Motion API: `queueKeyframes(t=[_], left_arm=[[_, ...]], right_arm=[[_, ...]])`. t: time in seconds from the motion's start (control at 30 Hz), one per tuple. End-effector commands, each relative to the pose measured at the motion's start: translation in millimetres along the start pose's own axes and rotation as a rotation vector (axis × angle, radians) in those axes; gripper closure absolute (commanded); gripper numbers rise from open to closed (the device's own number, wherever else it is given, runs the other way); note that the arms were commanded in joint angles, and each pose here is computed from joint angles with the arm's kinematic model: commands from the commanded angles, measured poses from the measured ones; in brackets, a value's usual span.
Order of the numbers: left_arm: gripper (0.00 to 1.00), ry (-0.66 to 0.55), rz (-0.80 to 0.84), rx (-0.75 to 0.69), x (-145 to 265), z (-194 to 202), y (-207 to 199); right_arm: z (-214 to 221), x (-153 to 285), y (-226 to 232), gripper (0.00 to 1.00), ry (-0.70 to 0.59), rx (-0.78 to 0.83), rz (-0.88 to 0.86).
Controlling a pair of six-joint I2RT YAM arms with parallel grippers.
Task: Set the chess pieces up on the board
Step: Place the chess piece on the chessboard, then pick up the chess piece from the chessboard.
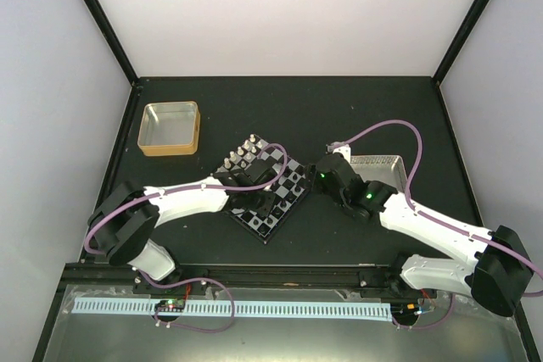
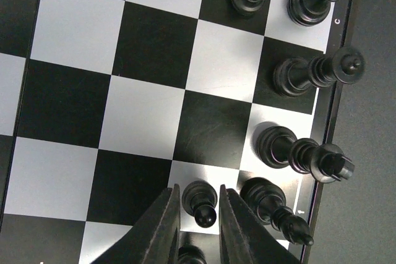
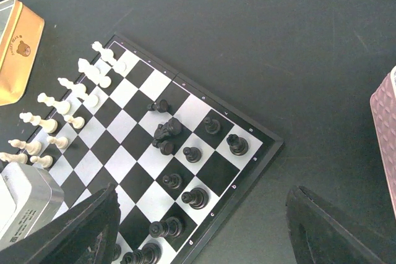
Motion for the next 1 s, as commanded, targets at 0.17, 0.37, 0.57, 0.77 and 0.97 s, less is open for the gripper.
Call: queueKeyframes(t=[0.17, 0.37, 0.57, 0.77, 0.97], left_arm=[[0.67, -0.162, 0.068, 0.017, 47.4, -18.7, -9.6], [0.61, -0.389, 0.114, 0.125, 103.8, -29.0, 10.9], [0.54, -0.64, 0.123, 0.247, 146.2, -20.0, 44.8], [0.43, -0.842, 0.151, 0.295, 174.0, 0.8, 67.3], [0.41, -0.868, 0.137, 0.302, 180.9, 7.0, 74.1]], right_arm=[[-6.8, 1.6, 2.6, 0.26, -0.011, 0.006, -0.018], [-13.7, -11.7, 20.6, 0.28, 0.047, 0.101, -0.101], [-19.0, -42.1, 46.4, 0.4, 0.185, 0.244, -0.162], [-21.3, -72.8, 61.7, 0.49, 0.263, 0.336, -0.151], [-7.1, -111.1, 65.9, 0.55, 0.38, 0.348, -0.096]])
Point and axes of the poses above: each gripper's point midway between its finger pads, its own x axis back along the fingers, its own y axis along the line the jaws close on, z = x × y, the point moved 10 cm from there along x, back along the fingers, and after that the axes turned 14 degrees about x, right-handed, at the moved point
